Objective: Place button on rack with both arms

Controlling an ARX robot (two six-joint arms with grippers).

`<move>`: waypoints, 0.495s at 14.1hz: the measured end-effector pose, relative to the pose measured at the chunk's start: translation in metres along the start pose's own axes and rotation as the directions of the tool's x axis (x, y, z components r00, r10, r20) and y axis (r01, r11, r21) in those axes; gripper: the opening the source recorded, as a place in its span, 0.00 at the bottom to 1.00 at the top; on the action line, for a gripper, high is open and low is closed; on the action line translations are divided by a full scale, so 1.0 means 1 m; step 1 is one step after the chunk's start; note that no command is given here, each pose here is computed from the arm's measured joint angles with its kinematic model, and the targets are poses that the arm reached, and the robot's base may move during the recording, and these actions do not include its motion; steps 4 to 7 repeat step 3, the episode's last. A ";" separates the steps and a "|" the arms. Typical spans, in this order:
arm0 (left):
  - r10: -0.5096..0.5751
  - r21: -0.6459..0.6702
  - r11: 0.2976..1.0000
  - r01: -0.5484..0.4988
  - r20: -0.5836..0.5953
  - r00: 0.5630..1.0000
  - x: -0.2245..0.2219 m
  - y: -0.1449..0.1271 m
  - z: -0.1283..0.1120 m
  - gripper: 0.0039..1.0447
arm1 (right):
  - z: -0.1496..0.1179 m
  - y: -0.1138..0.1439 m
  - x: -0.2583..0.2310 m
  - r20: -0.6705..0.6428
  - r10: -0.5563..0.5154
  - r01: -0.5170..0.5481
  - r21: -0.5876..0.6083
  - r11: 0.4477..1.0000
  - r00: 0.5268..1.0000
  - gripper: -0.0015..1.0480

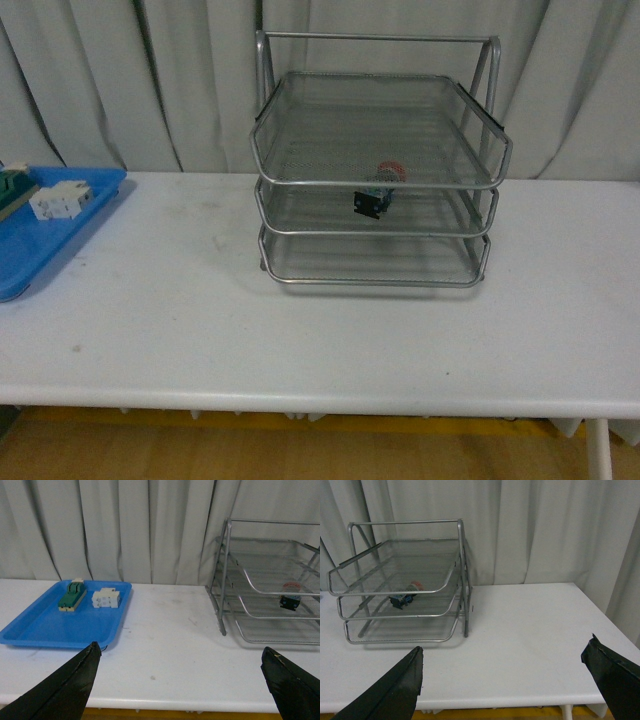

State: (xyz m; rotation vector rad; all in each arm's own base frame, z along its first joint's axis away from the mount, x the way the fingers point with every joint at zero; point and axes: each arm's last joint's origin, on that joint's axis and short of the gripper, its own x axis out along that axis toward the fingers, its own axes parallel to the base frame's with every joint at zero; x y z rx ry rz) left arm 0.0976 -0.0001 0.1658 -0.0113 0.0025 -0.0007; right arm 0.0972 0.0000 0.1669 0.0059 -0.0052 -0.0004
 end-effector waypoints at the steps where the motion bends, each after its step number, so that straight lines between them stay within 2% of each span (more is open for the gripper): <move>1: 0.000 0.000 1.000 0.000 0.000 1.000 0.000 0.000 0.000 0.94 | 0.000 0.000 0.000 0.000 0.000 0.000 0.000 1.000 1.000 0.94; 7: 0.000 0.000 1.000 0.000 0.000 1.000 0.000 0.000 0.000 0.94 | 0.000 0.000 0.000 0.000 0.000 0.000 0.000 1.000 1.000 0.94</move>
